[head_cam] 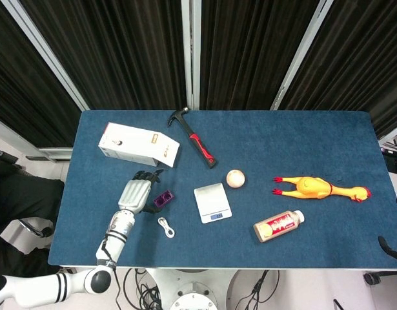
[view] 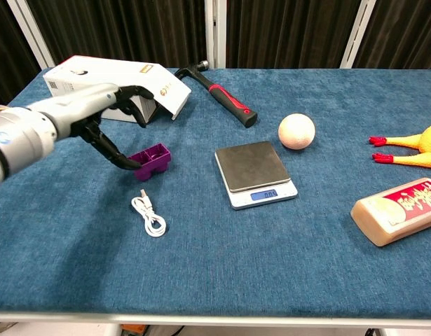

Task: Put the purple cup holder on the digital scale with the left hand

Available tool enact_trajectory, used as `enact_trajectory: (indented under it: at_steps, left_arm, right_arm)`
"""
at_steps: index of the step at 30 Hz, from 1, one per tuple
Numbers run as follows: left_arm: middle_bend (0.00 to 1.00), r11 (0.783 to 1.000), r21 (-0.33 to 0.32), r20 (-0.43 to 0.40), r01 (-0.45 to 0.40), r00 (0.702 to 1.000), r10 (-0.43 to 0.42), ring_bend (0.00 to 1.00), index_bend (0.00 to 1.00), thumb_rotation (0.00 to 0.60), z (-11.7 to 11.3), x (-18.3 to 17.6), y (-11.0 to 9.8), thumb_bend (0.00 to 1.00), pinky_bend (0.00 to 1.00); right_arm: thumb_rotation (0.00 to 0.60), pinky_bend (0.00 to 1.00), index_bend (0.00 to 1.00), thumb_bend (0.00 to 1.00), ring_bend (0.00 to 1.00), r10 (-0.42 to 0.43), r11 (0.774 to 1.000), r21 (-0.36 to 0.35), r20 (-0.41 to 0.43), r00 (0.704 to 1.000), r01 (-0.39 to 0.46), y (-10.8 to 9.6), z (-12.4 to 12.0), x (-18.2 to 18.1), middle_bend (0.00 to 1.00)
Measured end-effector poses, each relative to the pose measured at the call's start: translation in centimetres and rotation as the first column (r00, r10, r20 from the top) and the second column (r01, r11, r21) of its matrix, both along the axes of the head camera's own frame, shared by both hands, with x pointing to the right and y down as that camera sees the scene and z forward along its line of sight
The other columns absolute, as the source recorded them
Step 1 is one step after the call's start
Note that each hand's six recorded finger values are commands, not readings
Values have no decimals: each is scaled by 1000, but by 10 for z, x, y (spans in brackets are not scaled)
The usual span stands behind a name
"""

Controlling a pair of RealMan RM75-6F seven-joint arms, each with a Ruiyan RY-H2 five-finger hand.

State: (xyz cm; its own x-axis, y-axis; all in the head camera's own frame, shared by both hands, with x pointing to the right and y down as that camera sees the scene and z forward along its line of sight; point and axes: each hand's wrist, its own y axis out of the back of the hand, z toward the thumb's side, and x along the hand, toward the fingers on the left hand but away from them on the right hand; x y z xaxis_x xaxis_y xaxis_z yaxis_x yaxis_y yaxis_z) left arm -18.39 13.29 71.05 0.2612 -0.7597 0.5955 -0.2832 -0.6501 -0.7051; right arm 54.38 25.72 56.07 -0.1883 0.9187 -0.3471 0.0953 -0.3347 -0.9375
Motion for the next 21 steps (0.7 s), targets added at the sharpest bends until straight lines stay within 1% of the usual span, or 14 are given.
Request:
enact_trajectory:
  at_steps: [4, 9, 12, 16, 18, 21]
  left_arm:
    - [275, 999, -27, -4, 18, 1000, -18, 147, 103, 600, 8, 5, 2, 93, 130]
    - [291, 1000, -27, 0, 16, 1000, -16, 167, 123, 600, 12, 12, 2, 93, 150]
    - [322, 1000, -19, 10, 18, 1000, -18, 206, 161, 600, 14, 13, 2, 94, 188]
    - [377, 1000, -17, 34, 21, 999, -21, 278, 230, 600, 19, 12, 2, 105, 274]
    - [385, 1000, -16, 51, 18, 999, -17, 290, 251, 600, 21, 10, 3, 111, 302]
    - [395, 999, -29, 67, 20, 998, -18, 317, 295, 600, 26, 9, 5, 136, 383]
  right_arm:
    - [600, 0, 0, 172, 0, 6, 1000, -3, -2, 1000, -6, 1, 0, 2, 0]
    - [600, 0, 0, 174, 0, 11, 1000, -10, -2, 1000, -11, 2, 1, 4, 0]
    - [600, 0, 0, 175, 0, 12, 1000, -13, -1, 1000, -12, 2, 1, 4, 0]
    - [600, 0, 0, 180, 0, 16, 1000, -19, -2, 1000, -16, 2, 2, 6, 0]
    - [600, 0, 0, 184, 0, 20, 1000, -21, 0, 1000, -20, 2, 2, 7, 0]
    - [600, 0, 0, 199, 0, 26, 999, -25, 0, 1000, -26, 2, 2, 9, 0]
